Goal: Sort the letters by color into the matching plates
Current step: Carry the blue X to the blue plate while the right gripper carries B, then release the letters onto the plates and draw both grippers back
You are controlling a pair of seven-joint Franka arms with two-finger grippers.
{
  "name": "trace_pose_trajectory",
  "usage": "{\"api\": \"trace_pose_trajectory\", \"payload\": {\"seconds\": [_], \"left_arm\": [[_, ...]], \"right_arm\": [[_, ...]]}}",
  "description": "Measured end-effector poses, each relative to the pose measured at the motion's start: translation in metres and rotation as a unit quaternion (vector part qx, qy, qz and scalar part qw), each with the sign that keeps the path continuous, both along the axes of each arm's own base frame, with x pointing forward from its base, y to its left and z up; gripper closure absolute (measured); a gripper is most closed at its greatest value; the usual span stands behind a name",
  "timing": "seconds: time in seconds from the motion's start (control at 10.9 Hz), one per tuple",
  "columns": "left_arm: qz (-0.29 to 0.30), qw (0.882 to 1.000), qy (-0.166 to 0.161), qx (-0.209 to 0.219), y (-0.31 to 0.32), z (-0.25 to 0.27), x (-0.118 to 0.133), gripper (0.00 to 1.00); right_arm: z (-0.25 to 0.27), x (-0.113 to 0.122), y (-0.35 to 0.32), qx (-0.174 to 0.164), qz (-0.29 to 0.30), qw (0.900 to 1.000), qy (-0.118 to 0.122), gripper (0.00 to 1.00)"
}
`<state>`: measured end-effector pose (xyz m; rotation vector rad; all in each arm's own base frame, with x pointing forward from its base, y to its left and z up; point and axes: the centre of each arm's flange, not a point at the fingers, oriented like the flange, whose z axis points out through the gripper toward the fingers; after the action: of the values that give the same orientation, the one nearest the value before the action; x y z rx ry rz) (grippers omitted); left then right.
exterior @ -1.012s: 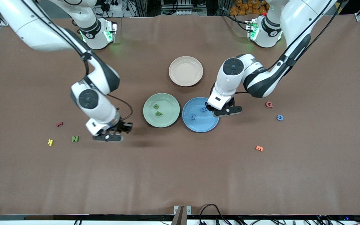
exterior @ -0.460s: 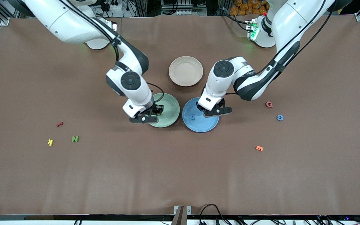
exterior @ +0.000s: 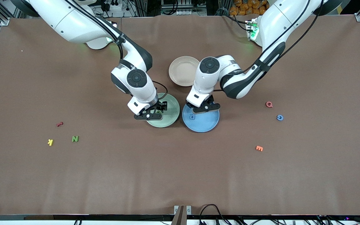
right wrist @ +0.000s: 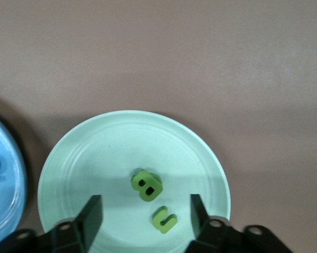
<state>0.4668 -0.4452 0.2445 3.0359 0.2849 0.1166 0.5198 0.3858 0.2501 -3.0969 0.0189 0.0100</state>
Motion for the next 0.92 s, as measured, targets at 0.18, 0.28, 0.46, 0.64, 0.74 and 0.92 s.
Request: {"api": "trace_pose_trajectory", "payload": {"seconds": [0.18,0.28,0.46,0.64,0.74,0.92], "left_arm": [[0.001,1.000,-0.002,0.000,-0.003,0.002,0.001,0.64],[0.005,1.000,-0.005,-0.001,0.000,0.003,0.006,0.52],[0.023,1.000,-0.012,-0.004,0.012,0.009,0.025,0.28],[0.058,0.998,-0.022,-0.006,0.042,0.021,0.060,0.03],[0.079,0.997,-0.023,0.005,0.063,0.028,0.079,0.00],[0.090,0.995,-0.016,0.044,0.107,0.039,0.112,0.00]], "right_arm": [[-0.003,0.006,-0.009,-0.005,-0.007,1.000,-0.001,0.01],[-0.005,0.011,-0.016,-0.008,-0.012,1.000,-0.001,0.00],[-0.012,0.033,-0.051,-0.023,-0.011,1.000,-0.006,0.00],[-0.021,0.064,-0.110,-0.040,-0.016,0.999,-0.008,0.00],[-0.022,0.079,-0.141,-0.046,-0.022,0.999,-0.009,0.00],[-0.023,0.102,-0.194,-0.057,-0.026,0.998,-0.013,0.00]]}}
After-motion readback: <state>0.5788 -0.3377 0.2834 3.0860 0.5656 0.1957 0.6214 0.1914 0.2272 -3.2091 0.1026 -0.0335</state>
